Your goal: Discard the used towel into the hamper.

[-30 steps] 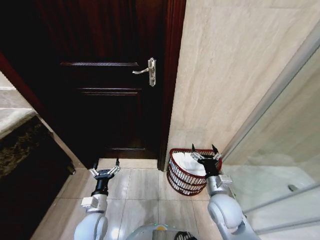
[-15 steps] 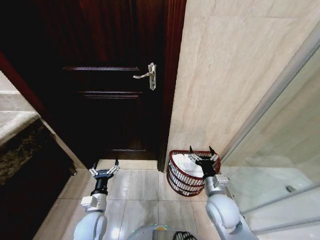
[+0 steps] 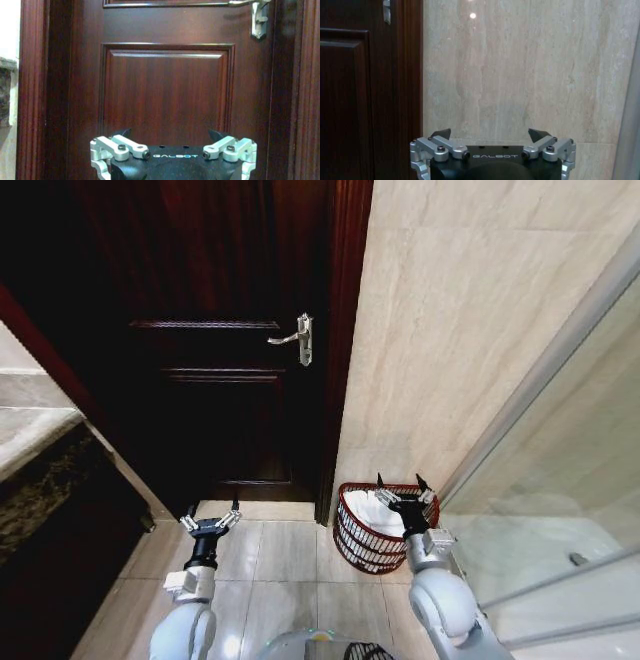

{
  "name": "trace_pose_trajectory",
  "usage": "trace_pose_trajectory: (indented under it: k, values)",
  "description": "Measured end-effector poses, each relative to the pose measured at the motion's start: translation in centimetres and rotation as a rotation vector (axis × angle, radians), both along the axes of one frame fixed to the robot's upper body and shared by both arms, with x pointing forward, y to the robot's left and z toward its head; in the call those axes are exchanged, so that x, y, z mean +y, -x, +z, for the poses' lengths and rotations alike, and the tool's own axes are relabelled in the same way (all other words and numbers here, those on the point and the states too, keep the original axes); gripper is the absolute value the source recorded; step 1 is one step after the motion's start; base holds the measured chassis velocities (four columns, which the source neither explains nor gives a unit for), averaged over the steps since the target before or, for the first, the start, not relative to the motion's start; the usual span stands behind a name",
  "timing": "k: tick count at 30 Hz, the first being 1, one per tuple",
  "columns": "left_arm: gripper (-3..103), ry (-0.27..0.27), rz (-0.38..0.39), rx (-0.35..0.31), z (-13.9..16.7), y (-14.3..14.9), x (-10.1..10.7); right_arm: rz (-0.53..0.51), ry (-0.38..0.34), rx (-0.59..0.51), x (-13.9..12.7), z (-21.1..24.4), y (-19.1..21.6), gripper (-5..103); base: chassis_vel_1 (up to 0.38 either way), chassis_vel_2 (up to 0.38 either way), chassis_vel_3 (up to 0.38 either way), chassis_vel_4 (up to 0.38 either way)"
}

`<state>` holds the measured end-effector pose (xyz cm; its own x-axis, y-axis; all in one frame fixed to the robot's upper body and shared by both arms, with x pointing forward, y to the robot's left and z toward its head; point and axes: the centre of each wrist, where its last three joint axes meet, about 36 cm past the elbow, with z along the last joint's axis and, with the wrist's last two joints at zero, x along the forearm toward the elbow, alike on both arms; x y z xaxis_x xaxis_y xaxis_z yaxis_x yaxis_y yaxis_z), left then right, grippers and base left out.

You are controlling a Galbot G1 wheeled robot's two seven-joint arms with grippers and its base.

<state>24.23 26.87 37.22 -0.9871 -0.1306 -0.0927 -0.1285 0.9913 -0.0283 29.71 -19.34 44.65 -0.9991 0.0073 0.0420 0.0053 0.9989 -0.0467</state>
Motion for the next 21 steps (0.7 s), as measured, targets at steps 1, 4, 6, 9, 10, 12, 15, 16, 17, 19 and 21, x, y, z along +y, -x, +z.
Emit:
trace_pose_trajectory:
  k: [1,4,6,9,10,12,15,16,17,19,21]
  values:
    - [100,0.000,0.000,0.000,-0.01,0.02,-0.01,-0.001,0.000,0.003,0.07,-0.05,0.01,100,0.000,0.000,0.000,0.000]
    - [100,0.000,0.001,0.000,-0.03,0.04,-0.01,-0.004,0.001,0.005,0.09,-0.11,0.01,100,0.000,0.000,0.000,0.000]
    - [100,0.000,0.002,-0.001,-0.05,0.06,0.03,-0.004,0.004,0.007,0.07,-0.12,0.02,100,0.000,0.000,0.000,0.000]
    - [100,-0.001,0.003,-0.002,-0.05,0.07,0.05,-0.003,0.009,0.009,0.06,-0.17,0.05,100,0.000,0.000,0.000,0.000]
    - [100,-0.001,0.003,-0.002,-0.05,0.07,0.05,-0.003,0.009,0.009,0.06,-0.17,0.05,100,0.000,0.000,0.000,0.000]
    - [100,-0.001,0.003,-0.002,-0.04,0.06,0.06,-0.004,0.008,0.011,0.12,-0.26,0.04,100,0.000,0.000,0.000,0.000]
    - [100,-0.002,0.003,-0.004,-0.03,0.04,0.08,-0.005,0.008,0.011,0.16,-0.29,0.05,100,0.000,0.000,0.000,0.000]
    - [100,-0.002,0.003,-0.004,-0.03,0.04,0.07,-0.004,0.009,0.012,0.18,-0.30,0.06,100,0.000,0.000,0.000,0.000]
    - [100,-0.002,0.003,-0.004,-0.04,0.04,0.06,-0.004,0.009,0.012,0.18,-0.31,0.08,100,0.000,0.000,0.000,0.000]
    - [100,-0.001,0.003,-0.005,-0.04,0.05,0.04,-0.003,0.010,0.013,0.19,-0.33,0.10,100,0.000,0.000,0.000,0.000]
    - [100,0.001,0.003,-0.005,-0.11,0.06,-0.03,-0.002,0.013,0.014,0.26,-0.36,0.16,100,0.000,0.000,0.000,0.000]
